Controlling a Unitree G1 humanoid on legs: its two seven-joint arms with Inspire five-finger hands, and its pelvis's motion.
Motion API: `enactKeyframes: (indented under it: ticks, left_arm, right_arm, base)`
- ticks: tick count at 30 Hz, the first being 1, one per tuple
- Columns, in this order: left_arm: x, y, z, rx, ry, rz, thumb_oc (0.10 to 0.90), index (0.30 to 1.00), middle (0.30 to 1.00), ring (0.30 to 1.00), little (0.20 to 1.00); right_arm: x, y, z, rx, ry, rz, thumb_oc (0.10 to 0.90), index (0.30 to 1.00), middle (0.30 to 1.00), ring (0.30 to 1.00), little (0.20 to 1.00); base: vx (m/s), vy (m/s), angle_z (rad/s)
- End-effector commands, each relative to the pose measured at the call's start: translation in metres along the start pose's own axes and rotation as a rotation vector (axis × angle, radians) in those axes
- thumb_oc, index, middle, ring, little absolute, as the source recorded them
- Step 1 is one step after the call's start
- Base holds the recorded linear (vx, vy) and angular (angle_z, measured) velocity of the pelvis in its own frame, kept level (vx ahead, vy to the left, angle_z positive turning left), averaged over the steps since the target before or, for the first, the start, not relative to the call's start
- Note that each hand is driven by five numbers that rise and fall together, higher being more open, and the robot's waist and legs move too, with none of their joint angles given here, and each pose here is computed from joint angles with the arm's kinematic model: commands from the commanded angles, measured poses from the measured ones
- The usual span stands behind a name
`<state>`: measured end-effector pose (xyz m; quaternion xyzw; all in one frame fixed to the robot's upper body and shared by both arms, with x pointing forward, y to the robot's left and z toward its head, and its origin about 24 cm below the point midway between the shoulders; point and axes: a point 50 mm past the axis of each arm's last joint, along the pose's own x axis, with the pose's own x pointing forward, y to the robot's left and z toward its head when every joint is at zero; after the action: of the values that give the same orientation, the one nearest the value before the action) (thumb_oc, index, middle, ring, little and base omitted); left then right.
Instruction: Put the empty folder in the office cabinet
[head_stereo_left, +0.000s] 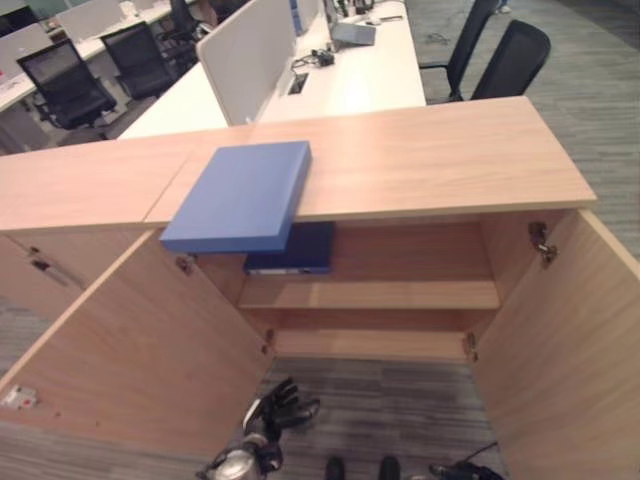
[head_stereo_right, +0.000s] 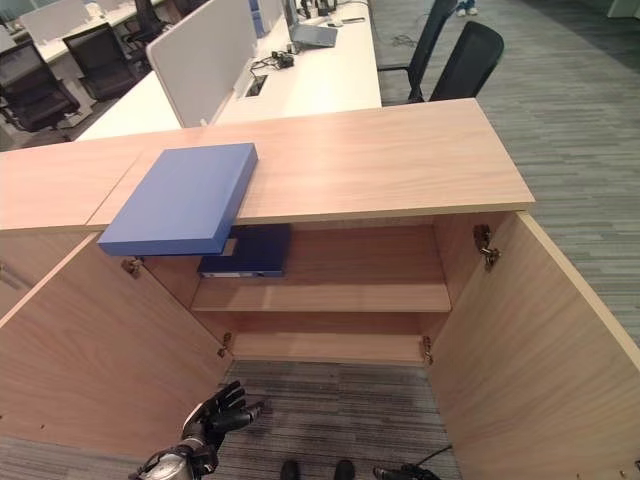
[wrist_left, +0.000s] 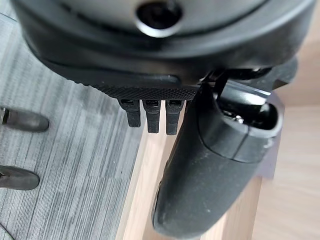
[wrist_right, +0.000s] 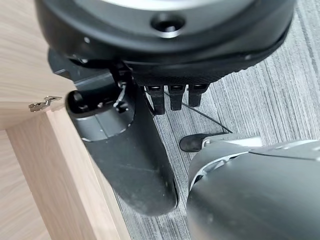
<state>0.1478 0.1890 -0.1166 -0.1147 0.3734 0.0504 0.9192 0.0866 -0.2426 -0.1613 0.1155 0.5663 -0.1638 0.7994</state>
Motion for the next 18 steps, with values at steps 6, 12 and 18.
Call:
enactKeyframes:
  ticks: [6, 12, 18]
  left_arm:
    - [-0.002, 0.016, 0.038, 0.009, -0.169, 0.051, 0.8, 0.9, 0.9, 0.9, 0.9]
    - [-0.003, 0.018, 0.032, -0.016, -0.151, 0.078, 0.8, 0.9, 0.9, 0.9, 0.9]
    - [-0.006, 0.021, 0.033, -0.04, -0.172, 0.122, 0.8, 0.9, 0.9, 0.9, 0.9]
  right_arm:
    - [0.001, 0.008, -0.009, -0.008, 0.028, 0.014, 0.8, 0.9, 0.9, 0.9, 0.9]
    - [0.001, 0.012, -0.005, -0.019, 0.01, 0.022, 0.8, 0.9, 0.9, 0.9, 0.9]
    - [0.001, 0.012, -0.009, -0.02, 0.018, 0.017, 0.8, 0.9, 0.9, 0.9, 0.9]
  base:
    - [0.02, 0.024, 0.08]
    - [0.01, 0.009, 0.02]
    - [0.0, 0.0, 0.0]
